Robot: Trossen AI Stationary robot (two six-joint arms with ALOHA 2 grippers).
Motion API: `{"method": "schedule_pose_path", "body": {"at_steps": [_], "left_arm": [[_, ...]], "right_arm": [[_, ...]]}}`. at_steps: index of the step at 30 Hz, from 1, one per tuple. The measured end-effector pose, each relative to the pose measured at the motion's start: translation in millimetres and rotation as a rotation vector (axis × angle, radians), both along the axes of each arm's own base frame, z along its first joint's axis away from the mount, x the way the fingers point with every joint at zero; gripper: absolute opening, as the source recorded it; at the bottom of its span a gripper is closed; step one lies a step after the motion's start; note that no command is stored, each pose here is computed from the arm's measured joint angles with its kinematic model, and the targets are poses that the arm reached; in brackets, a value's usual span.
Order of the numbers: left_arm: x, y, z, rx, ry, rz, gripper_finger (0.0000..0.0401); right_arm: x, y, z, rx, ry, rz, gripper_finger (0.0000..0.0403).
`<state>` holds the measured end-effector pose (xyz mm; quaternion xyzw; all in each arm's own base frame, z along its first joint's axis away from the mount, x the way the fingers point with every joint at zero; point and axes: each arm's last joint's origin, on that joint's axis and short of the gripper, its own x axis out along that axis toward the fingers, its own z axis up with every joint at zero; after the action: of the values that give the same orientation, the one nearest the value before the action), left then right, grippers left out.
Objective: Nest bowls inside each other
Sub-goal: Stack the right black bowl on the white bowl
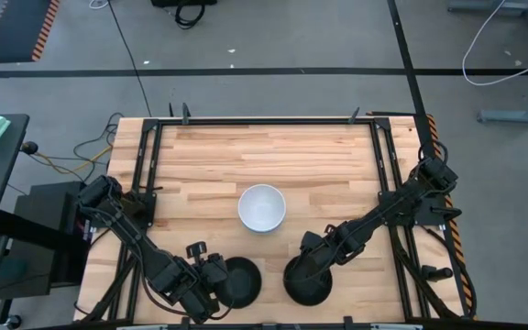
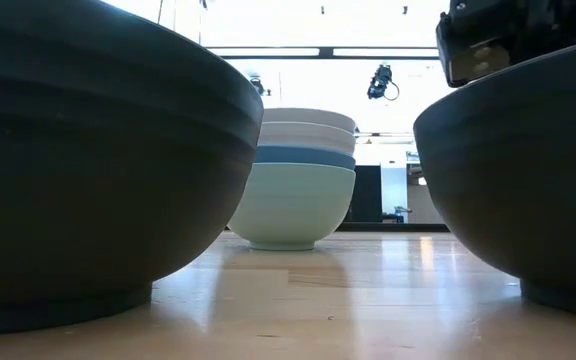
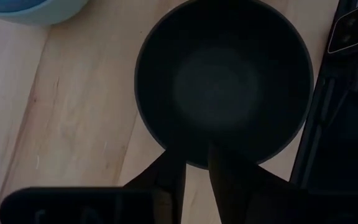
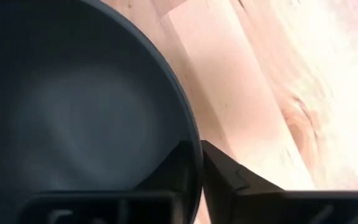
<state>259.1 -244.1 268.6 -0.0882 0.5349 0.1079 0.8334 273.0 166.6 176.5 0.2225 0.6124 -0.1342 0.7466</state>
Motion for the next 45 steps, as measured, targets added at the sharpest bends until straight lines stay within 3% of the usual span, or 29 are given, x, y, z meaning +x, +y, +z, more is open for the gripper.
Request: {"method": "schedule_pose_path", "body": {"at_steps": [3,17,30,45], "left_arm": [[0,0,0,0.0,0.0,0.0,0.0075],[0,0,0,0.007,0.001,-0.013,0.0068],[0,0,0,0.008,0.002,-0.015,0.0069],[0,0,0,0.018,0.004,-0.037,0.0062]], "right_arm": [[3,-4,0,-0.004,-0.002,0.013,0.0011],[22,-27,14,-0.031,-0.044,0.081,0.0006],[54,-44,91,-0.142,-0.181,0.175,0.0005],[84,-130,151,-0.227,-0.321,0.083,0.0005]]}}
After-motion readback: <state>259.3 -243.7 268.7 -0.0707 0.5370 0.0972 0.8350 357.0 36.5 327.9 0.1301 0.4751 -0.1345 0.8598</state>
